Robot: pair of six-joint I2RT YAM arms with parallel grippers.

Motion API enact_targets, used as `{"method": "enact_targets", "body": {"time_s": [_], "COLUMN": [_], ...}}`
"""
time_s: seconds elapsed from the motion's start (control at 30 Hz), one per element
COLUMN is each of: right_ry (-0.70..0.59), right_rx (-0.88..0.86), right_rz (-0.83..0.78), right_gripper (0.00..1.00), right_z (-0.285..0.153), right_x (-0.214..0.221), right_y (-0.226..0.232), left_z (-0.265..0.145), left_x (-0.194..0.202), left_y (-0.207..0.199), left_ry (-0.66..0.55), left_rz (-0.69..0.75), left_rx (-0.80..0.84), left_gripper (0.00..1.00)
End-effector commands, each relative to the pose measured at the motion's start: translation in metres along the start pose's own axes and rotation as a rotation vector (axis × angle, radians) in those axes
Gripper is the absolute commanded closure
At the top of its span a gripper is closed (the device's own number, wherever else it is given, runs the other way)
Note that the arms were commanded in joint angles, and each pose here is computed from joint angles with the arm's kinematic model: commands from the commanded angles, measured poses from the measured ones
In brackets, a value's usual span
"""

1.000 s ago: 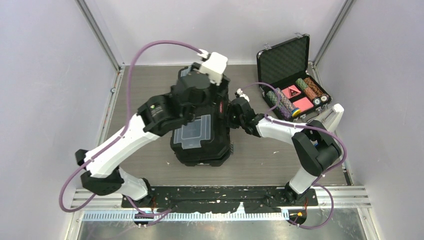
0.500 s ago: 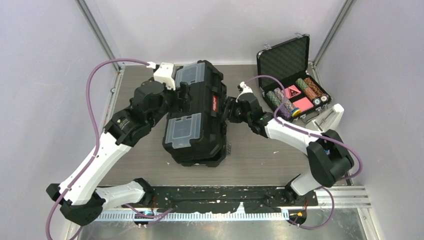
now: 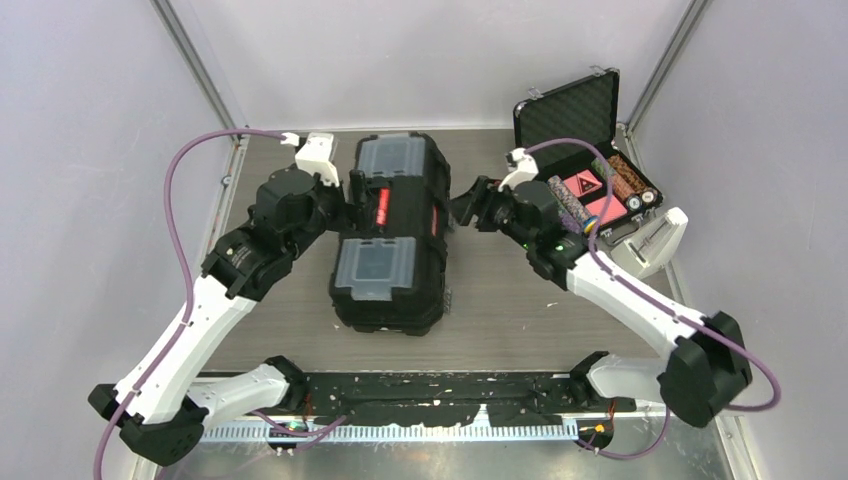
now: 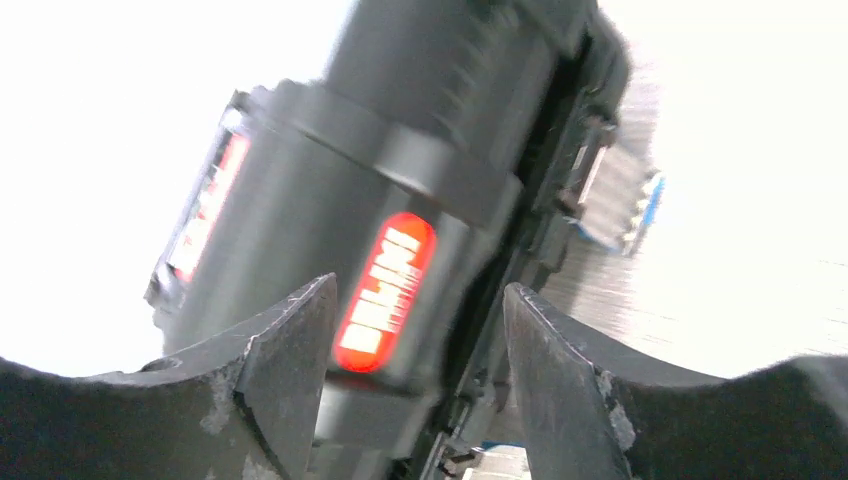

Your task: Pack the tool kit

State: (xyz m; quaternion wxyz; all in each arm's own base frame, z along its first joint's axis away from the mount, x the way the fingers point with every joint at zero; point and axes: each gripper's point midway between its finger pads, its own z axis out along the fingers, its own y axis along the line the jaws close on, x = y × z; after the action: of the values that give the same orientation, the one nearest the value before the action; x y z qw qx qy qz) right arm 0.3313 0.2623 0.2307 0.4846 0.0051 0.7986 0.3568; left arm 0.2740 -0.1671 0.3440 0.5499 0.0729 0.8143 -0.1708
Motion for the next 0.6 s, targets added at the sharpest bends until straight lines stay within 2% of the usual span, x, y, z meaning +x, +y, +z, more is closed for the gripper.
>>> {"method": "enact_targets", "body": {"time_s": [0.0,0.1,0.23,0.47,0.57], "right_ry": [-0.141,-0.171,-0.145,-0.038,-0.003], "right_rx": [0.119,0.133,0.078,-0.200,-0.325], "right_rz": [-0.054,-0.085,-0.115,-0.152,-0.189], "right_gripper": [0.31,0.28,0.24,0.22,0.22], "right_z": [-0.029,-0.043,-0.045,-0.038,-0.038], "right_x": [-0.036,-0.041,-0.033,-0.009,-0.002], "right_y": [-0.028,-0.033,-0.027,0.021,0.048], "left_z": [-0.005,0.002,0.017,0.048,0.061], "left_x": [-0.011,-0.003,0.007,0.025,0.036], "left_y": [-0.002,-0.004,-0.006,0.020,0.034], "left_ry": [-0.041,-0.007,0.047,0.130,0.175], "left_rz": [0.000,0.015,0.040,0.086,0.087], "left_rx": [0.023,0.031,0.026,-0.109,-0.157], "left_gripper": [0.20,0.19,0.13,0.01,0.00]}}
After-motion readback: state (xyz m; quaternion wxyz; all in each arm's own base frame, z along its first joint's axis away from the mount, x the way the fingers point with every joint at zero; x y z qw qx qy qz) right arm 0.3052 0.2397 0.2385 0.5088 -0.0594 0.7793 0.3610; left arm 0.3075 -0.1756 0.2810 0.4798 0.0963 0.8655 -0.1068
